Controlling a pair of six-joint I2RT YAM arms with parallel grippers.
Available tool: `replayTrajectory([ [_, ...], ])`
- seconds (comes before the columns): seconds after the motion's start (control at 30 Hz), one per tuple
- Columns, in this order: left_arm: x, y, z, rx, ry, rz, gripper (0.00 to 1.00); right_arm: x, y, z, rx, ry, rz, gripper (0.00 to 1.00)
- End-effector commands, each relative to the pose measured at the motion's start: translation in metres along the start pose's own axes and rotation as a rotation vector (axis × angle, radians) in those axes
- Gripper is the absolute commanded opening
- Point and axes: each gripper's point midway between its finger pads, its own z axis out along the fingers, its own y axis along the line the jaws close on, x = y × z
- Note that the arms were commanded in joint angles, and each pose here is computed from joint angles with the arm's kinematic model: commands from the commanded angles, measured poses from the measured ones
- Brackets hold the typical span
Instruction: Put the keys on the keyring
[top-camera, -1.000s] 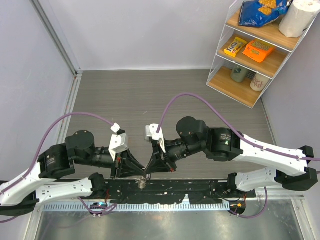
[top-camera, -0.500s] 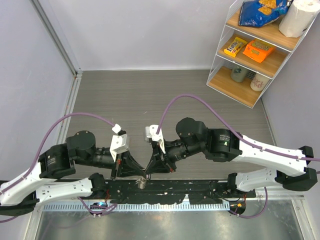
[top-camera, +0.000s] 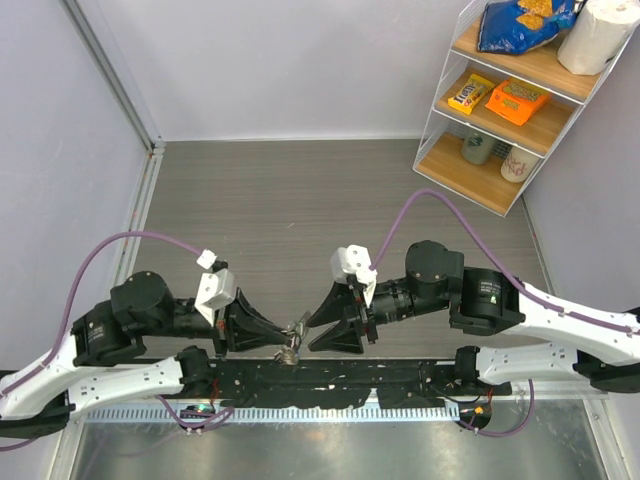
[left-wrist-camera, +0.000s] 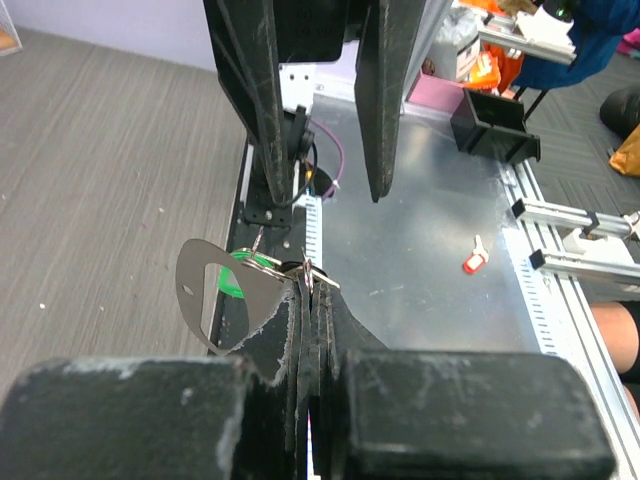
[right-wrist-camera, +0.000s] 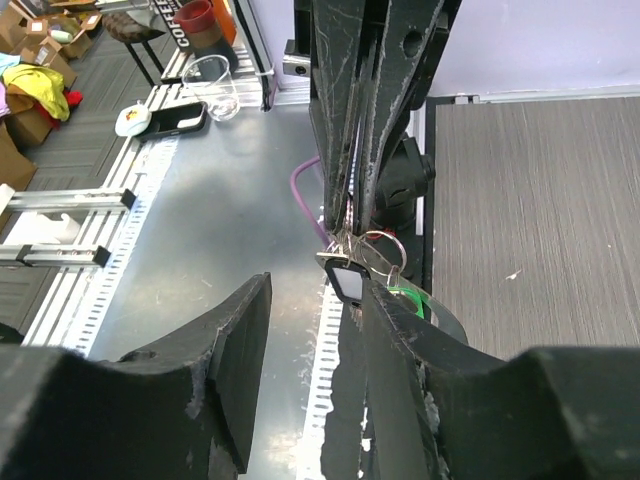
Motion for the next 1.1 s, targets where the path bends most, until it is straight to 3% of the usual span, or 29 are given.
replayTrajectory([
  [0.0, -0.041, -0.013, -0.003, 0.049, -0.179, 0.060, 0.00, -0.015, -0.001, 0.002, 0.006, -0.074, -0.052, 0.47],
  [0.23, -0.055, -0.018, -0.006, 0.071, -0.257, 0.076, 0.00, -0.025, 0.003, 0.003, -0.017, -0.103, -0.071, 0.39],
  [1.07, -0.050, -0.017, -0.003, 0.081, -0.266, 0.074, 0.00, -0.045, 0.003, 0.008, -0.021, -0.157, -0.085, 0.26],
])
